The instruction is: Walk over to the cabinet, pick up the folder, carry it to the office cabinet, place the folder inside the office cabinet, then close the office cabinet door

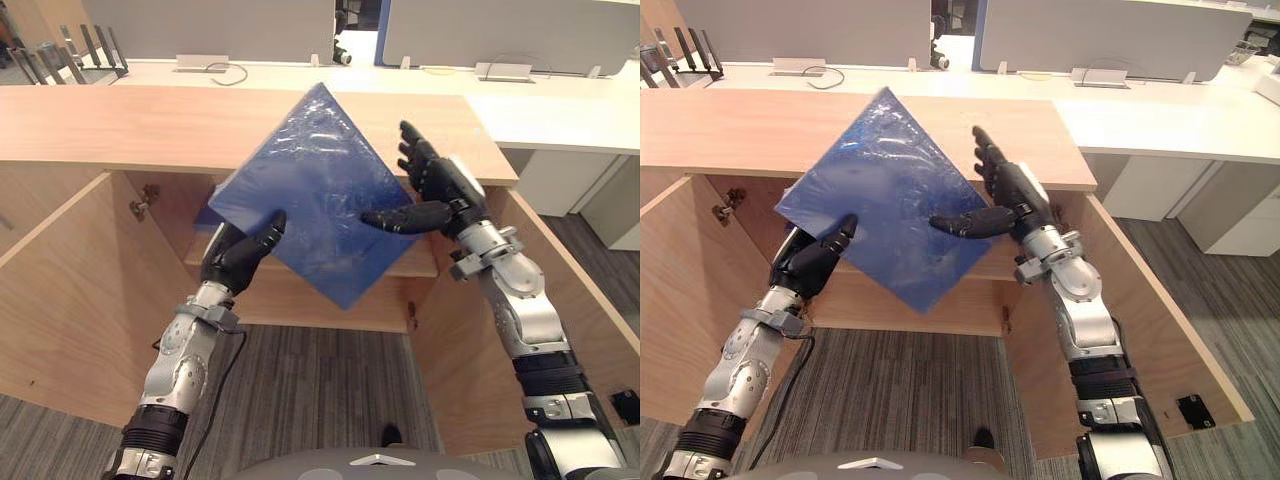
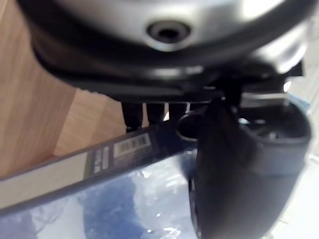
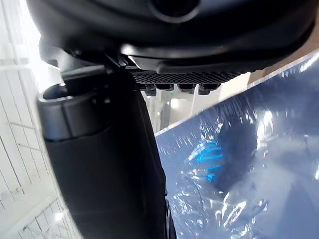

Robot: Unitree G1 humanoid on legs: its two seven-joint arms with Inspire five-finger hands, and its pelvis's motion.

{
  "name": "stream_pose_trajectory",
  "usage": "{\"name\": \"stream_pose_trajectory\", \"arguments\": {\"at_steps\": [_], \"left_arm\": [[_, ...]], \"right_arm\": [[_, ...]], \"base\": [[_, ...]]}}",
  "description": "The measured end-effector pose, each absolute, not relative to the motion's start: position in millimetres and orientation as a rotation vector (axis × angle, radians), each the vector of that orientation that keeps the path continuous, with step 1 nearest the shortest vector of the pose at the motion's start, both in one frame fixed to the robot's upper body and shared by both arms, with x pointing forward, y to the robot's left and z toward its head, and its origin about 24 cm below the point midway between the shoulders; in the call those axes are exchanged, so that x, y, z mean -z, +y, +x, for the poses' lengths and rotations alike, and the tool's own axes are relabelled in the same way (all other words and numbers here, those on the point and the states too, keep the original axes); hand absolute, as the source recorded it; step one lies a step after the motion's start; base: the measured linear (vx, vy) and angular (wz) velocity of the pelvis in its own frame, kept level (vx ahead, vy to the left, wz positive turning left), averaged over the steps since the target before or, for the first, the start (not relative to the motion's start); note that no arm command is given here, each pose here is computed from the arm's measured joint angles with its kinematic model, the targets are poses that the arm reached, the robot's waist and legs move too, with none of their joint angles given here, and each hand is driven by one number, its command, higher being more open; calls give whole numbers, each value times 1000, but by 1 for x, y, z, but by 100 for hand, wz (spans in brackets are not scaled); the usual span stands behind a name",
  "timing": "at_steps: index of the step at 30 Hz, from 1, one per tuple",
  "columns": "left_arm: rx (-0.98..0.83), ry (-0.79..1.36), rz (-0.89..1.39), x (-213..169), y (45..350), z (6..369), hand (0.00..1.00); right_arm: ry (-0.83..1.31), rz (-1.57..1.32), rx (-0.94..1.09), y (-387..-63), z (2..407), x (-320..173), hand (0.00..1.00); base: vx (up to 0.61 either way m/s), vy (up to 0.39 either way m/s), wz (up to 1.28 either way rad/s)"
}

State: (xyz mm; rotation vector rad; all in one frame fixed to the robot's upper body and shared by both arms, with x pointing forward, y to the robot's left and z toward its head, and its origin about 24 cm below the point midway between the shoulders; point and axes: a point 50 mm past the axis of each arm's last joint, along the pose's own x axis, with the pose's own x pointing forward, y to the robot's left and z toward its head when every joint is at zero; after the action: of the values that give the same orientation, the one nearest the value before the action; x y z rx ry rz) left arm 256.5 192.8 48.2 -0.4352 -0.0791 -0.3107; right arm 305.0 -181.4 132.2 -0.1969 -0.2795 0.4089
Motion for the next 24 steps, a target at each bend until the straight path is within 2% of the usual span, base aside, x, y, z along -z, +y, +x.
{"name": "stream_pose_trajectory", "arguments": {"at_steps": [11,21,22,24], "left_arm": [[442,-45,-375,-48,188,255,0],[492,2,-342,-52,201,255,0],[499,11,-336,-52,201,254,0],[515,32,-325,-50,201,254,0]], "right_arm": [[-350,-422,-502,-159,328,-168,100],[-329,-561,-598,-144,344,-178,100],[-324,-566,-607,-144,345,-177,0],[-286,-555,-636,-145,347,-170,0]], "base": [[0,0,0],[0,0,0],[0,0,0],[0,0,0]]}}
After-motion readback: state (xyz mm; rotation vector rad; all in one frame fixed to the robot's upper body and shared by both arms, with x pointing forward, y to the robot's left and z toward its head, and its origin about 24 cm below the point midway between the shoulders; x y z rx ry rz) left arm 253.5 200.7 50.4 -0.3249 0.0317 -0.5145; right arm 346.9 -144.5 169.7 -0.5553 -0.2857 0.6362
